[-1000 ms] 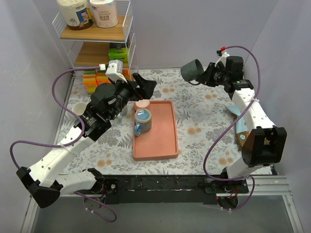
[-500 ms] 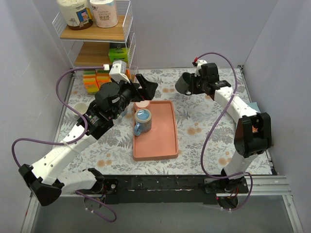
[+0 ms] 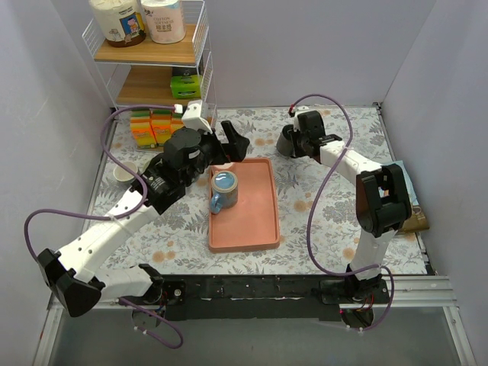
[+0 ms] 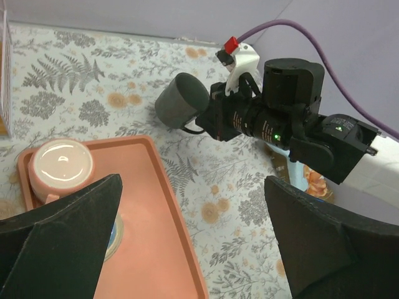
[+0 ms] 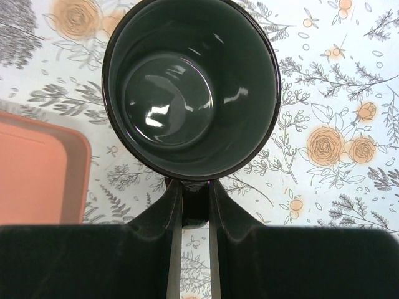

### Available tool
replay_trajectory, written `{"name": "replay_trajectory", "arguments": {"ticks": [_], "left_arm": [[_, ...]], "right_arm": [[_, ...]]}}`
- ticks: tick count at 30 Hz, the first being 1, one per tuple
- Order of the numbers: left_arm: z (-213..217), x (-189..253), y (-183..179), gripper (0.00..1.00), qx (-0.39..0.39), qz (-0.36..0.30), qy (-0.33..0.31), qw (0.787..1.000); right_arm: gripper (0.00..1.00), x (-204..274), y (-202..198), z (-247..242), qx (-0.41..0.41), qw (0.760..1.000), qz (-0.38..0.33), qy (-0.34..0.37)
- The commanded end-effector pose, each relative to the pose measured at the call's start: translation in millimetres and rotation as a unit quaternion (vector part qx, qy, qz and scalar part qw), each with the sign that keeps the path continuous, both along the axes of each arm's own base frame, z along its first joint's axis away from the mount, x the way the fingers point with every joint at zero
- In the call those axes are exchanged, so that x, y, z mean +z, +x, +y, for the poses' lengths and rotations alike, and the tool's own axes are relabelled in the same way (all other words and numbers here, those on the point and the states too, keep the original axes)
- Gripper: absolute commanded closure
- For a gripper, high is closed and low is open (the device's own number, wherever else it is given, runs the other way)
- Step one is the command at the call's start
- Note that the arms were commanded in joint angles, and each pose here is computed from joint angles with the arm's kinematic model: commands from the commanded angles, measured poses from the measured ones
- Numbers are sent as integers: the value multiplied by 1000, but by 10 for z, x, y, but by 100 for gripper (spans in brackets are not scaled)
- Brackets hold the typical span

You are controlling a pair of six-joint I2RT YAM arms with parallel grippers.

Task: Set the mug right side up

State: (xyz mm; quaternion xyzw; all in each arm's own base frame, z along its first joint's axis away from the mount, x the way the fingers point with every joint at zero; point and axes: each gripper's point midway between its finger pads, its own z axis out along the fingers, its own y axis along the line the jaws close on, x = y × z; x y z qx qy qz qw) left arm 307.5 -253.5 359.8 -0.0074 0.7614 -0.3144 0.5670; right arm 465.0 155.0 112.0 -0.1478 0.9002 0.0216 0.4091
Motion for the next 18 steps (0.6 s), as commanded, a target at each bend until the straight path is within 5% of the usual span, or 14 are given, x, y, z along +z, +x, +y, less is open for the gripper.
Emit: {"name": "replay_trajectory", "arguments": {"ticks": [1,9,12,13,15,16,18], "left_arm": [[47,-244,-17,2,9,36,29,999],[114,-543,-42,2,18,81,74,994],[169,-662,-84,2,22,99,91,991],[203,-723,-114,2,24,109,101,989],[244,-805,-137,2,29,122,113,986],[274,-864,-169,2,29,133,123,983],[303,-931,-195,2,31,144,133,980]], "right_arm": [[99,130,320,-18,-27,997,-69,-20],[99,-131,341,-47,-31,997,-52,-50],[70,-117,297,-32,-32,997,-55,-52],[51,-81,302,-11,-31,996,-63,-50],[39,-6,291,13,-26,996,-70,-43],[19,11,280,33,-23,997,-66,-39],[15,131,320,57,-26,996,-74,-31]]}}
